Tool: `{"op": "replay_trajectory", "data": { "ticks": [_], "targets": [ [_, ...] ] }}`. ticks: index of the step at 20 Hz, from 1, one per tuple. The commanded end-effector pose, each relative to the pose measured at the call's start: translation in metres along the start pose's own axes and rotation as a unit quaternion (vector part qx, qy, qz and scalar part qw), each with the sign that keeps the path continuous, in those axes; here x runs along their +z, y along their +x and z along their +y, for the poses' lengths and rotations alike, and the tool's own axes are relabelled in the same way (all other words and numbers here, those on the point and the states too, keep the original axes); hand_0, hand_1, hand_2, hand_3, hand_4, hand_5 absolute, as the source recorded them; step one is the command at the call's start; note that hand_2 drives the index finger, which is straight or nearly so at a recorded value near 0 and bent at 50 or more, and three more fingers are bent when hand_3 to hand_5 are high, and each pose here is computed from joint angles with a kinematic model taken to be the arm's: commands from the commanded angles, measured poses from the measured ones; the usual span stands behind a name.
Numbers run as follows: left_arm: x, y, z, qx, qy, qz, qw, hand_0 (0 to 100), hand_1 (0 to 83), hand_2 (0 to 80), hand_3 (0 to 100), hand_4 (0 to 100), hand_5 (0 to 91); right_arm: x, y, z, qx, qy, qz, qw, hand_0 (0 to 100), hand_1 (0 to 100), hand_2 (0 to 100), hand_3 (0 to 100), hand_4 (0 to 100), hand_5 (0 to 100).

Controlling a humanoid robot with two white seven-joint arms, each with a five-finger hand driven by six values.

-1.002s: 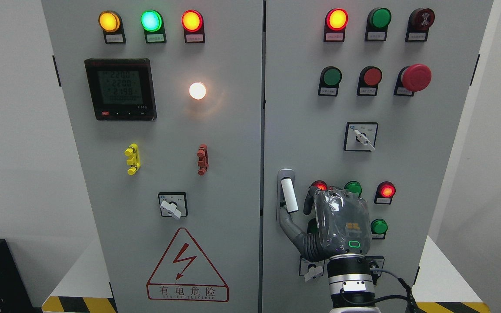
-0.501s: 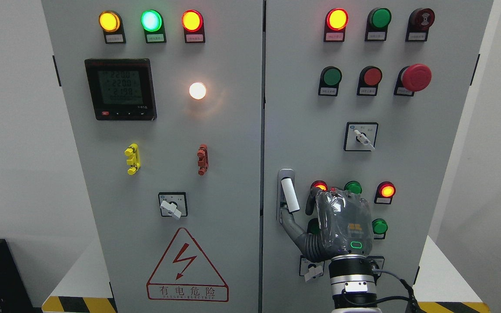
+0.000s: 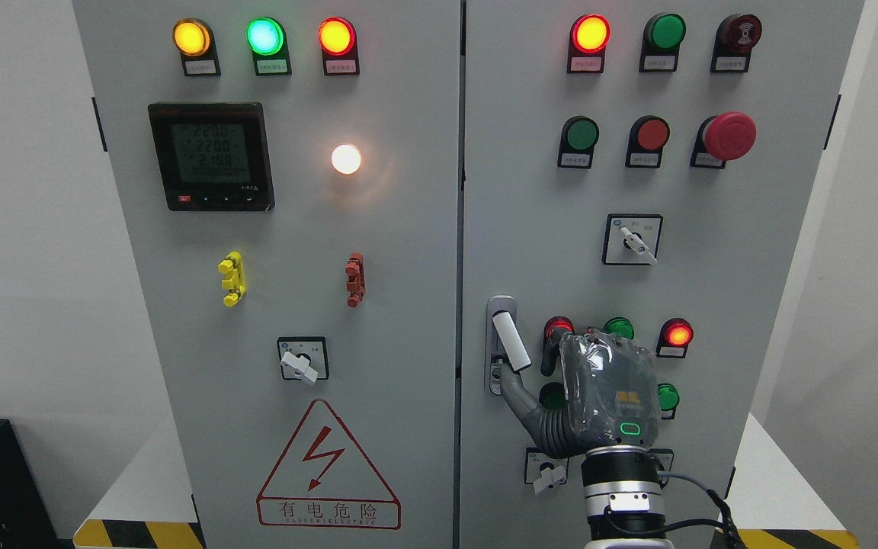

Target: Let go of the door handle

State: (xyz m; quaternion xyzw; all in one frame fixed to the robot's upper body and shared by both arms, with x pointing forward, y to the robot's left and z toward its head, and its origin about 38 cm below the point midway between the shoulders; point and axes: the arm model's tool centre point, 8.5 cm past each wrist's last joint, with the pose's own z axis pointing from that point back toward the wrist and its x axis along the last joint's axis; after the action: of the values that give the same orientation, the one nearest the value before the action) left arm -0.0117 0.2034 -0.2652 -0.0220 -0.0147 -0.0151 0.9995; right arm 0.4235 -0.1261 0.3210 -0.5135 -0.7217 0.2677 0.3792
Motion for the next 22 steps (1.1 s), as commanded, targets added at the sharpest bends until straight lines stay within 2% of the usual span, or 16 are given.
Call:
{"op": "replay_trajectory", "data": {
  "ticks": [1,22],
  "targets": [
    [0.0000,-0.0001,0.0005,0.000,0.000,0.000,1.000,0,0.0,4.1,11,0,0.0,-0.0006,-0.0027,-0.0017,-0.001,-0.003,0.004,1.000,37,44,73,100,78,73],
    [0.0000,0.0000,-0.0005,0.000,-0.001,0.000,1.000,0,0.0,4.3,11,0,0.0,-0.0019,-0.0074,-0.0075,0.001,-0.013,0.010,1.000,37,43,72,100,78,73]
  ]
}}
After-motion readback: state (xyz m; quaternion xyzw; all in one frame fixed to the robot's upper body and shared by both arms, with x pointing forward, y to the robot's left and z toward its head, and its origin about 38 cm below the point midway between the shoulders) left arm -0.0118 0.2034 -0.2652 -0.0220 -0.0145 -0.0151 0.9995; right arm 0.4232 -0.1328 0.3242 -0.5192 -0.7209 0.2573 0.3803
